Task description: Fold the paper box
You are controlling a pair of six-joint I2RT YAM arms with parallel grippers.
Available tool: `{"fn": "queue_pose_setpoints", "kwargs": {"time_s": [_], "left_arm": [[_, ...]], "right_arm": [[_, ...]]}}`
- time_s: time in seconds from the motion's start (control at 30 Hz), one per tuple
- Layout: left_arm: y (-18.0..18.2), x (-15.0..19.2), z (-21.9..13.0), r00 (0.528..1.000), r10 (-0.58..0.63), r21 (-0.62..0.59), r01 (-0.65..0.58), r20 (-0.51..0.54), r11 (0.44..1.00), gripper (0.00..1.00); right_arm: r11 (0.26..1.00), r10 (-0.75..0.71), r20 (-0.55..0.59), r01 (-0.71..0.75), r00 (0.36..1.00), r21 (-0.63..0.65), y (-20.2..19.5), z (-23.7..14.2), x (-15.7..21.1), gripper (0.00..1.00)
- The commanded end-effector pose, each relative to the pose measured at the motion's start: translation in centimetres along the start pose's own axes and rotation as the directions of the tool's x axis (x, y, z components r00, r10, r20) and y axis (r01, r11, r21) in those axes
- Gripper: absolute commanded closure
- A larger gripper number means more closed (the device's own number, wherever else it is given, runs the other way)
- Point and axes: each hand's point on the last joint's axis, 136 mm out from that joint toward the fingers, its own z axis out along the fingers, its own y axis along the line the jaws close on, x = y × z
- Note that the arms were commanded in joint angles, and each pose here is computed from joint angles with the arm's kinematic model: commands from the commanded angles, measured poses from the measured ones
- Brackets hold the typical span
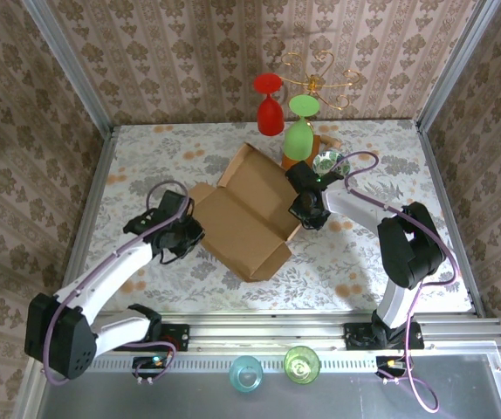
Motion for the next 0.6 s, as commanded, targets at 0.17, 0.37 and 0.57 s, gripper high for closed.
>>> {"fn": "queue_pose_setpoints", "kwargs": {"time_s": [0.17,0.37,0.57], "left_arm": [[-1.0,-4.4,-3.8,0.943,0.326,-0.21,-0.307,0.06,0.928,1.0],[-2.5,-7.1,-5.7,0.819,0.574,-0.29,-0.55,-0.002,0.783,1.0],[-3.8,-9.5,-7.2,0.664,0.745,-0.376,-0.707,-0.063,0.598,1.0]], "right_arm": [[0.99,0.082,-0.169,-0.099,0.982,-0.095,2.9,-1.2,5.0,0.7],[0.98,0.043,-0.183,-0.077,0.982,-0.183,4.8,-4.4,5.7,0.39],[0.965,-0.037,-0.211,-0.02,0.977,-0.262,4.9,-6.9,6.8,0.33]]}}
